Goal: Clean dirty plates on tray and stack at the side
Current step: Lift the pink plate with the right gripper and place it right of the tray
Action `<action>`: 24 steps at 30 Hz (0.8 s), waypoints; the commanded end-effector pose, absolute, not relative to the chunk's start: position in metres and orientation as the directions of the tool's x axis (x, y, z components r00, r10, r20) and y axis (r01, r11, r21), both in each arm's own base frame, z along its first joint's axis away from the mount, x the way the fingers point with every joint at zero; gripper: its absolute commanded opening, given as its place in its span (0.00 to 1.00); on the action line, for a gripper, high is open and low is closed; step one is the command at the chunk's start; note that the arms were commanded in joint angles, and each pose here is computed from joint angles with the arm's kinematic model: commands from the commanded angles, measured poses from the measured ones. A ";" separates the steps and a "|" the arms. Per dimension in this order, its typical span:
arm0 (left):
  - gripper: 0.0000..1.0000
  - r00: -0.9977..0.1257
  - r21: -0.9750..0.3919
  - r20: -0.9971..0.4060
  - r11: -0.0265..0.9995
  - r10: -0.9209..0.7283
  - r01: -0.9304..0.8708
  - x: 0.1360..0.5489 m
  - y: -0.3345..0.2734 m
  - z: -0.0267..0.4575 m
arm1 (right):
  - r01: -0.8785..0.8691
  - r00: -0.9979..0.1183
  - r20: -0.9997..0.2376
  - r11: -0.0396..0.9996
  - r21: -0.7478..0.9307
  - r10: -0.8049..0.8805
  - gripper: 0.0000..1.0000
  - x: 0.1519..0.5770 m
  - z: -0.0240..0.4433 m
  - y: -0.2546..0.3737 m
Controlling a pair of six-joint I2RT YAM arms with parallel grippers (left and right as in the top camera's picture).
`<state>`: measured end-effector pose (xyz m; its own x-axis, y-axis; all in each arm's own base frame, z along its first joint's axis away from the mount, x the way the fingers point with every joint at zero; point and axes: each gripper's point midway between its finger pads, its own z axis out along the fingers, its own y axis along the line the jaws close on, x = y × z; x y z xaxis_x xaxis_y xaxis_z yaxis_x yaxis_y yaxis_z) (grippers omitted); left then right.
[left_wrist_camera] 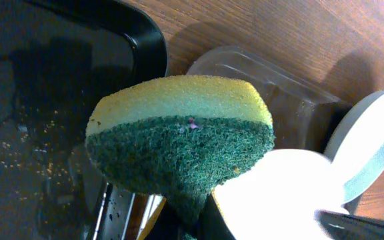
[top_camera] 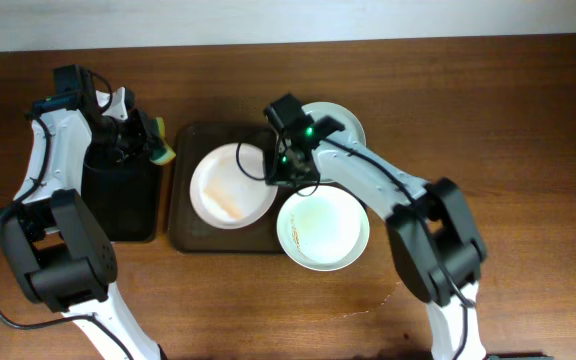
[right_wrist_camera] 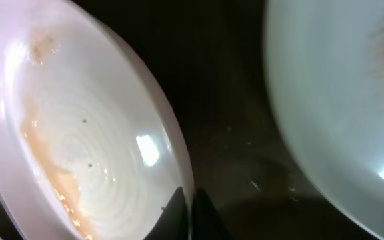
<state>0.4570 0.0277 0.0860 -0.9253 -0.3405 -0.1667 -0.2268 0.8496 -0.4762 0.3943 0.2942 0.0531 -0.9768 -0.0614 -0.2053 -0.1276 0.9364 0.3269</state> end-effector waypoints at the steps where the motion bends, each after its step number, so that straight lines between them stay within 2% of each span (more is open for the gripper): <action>1: 0.01 -0.927 -0.439 -0.231 0.882 -0.295 -0.171 0.460 0.033 0.099 | -0.157 -0.883 -0.465 0.973 0.169 -0.062 0.04 0.418 0.146 0.274; 7: 0.01 -0.927 -0.429 -0.232 0.886 -0.296 -0.175 0.460 0.035 0.099 | -0.066 -0.780 -0.603 0.980 -0.187 -0.167 0.04 0.415 0.176 0.241; 9: 0.01 -0.927 -0.427 -0.232 0.887 -0.296 -0.176 0.460 0.035 0.098 | -0.017 -0.720 -0.653 0.947 -0.321 -0.234 0.04 0.410 0.191 0.240; 14: 0.01 -0.926 -0.423 -0.233 0.889 -0.296 -0.177 0.460 0.036 0.098 | 0.116 -0.555 -0.743 0.850 -0.515 -0.374 0.04 0.390 0.236 0.252; 20: 0.01 -0.926 -0.411 -0.234 0.893 -0.296 -0.182 0.460 0.038 0.097 | 0.277 -0.381 -0.785 0.749 -0.601 -0.489 0.04 0.360 0.283 0.267; 24: 0.01 -0.926 -0.411 -0.233 0.893 -0.297 -0.182 0.460 0.038 0.097 | 0.321 -0.340 -0.788 0.725 -0.610 -0.513 0.04 0.352 0.295 0.269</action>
